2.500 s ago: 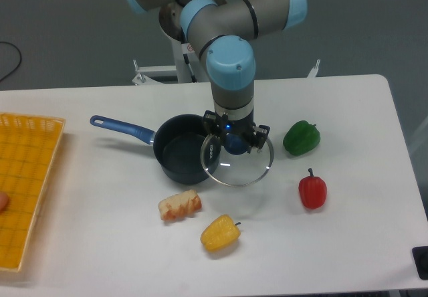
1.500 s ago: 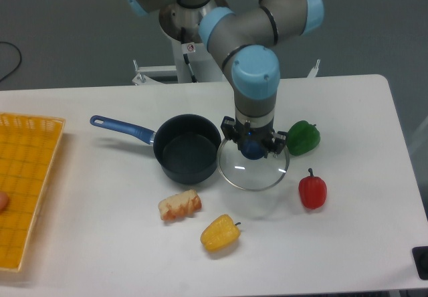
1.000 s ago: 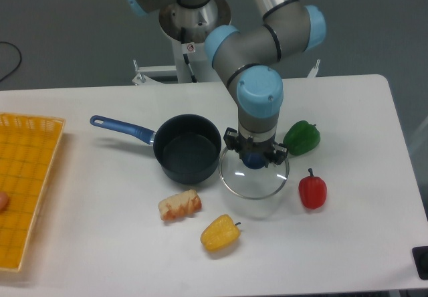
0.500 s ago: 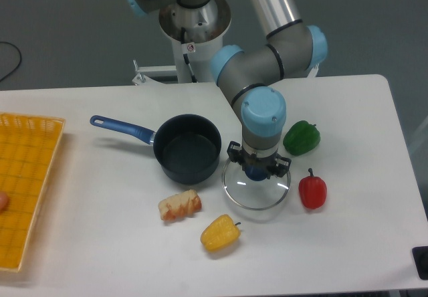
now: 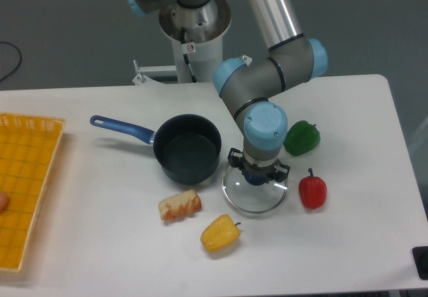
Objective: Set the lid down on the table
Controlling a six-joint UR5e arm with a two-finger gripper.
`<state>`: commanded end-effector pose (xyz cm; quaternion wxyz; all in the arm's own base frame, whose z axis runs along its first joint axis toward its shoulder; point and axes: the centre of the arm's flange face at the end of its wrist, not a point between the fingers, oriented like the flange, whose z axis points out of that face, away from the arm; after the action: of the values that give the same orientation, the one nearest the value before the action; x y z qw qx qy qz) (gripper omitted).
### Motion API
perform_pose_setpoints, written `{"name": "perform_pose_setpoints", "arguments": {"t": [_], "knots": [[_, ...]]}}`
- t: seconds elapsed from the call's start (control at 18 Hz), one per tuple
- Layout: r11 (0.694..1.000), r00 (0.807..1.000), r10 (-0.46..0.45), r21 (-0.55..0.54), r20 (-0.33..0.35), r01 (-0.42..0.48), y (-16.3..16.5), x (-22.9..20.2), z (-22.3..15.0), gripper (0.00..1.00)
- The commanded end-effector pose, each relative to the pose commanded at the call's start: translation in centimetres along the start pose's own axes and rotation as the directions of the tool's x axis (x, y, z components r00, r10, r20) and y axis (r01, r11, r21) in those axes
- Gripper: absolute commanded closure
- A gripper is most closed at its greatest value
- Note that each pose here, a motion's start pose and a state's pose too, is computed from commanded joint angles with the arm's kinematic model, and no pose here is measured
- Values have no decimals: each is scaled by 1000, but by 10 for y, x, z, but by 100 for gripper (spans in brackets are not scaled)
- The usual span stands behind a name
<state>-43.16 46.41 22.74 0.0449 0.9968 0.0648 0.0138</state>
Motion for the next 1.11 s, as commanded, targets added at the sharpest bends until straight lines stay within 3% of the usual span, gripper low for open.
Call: {"name": "perform_pose_setpoints", "arguments": {"t": [1.11], "knots": [[1000, 1000, -19, -13, -10, 19, -6, 5, 13, 39]]}}
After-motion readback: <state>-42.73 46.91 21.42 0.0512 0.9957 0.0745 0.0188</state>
